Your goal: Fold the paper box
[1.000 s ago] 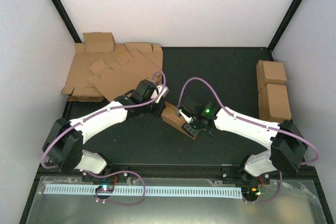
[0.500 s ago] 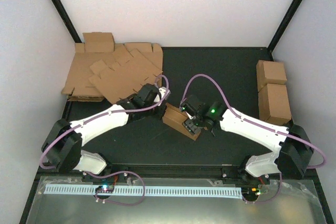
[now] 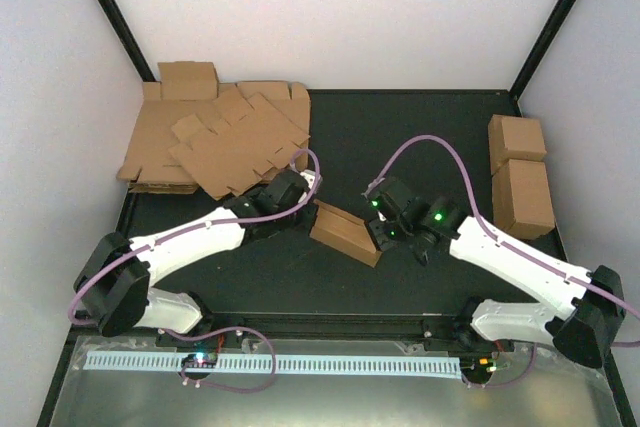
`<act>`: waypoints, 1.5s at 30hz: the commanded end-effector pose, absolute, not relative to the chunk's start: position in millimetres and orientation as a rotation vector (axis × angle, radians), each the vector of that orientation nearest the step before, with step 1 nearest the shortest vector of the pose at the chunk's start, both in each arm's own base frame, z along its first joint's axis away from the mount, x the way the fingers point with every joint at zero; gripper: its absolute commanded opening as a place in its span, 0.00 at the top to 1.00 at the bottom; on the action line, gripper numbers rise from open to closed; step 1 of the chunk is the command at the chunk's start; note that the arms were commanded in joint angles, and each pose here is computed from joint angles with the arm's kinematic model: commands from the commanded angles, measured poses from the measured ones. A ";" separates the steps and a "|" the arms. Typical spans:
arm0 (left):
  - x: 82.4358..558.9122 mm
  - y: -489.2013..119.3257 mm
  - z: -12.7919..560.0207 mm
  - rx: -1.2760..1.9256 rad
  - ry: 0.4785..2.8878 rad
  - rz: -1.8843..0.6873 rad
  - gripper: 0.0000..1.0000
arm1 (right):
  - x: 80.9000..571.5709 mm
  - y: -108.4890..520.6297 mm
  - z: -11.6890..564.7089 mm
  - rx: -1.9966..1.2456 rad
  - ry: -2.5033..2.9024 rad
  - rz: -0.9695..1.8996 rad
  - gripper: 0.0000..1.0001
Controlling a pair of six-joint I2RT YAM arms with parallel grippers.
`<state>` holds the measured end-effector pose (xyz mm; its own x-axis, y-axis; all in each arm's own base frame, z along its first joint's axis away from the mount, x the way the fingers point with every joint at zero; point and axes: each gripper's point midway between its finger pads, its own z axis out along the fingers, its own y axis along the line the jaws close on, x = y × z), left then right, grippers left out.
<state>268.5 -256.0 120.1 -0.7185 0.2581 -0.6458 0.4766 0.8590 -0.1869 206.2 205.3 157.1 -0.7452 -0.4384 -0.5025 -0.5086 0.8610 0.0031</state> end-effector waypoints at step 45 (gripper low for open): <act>239.5 -250.9 93.9 0.695 2.511 -0.274 0.98 | 193.6 202.0 135.4 -0.016 2.706 0.448 0.72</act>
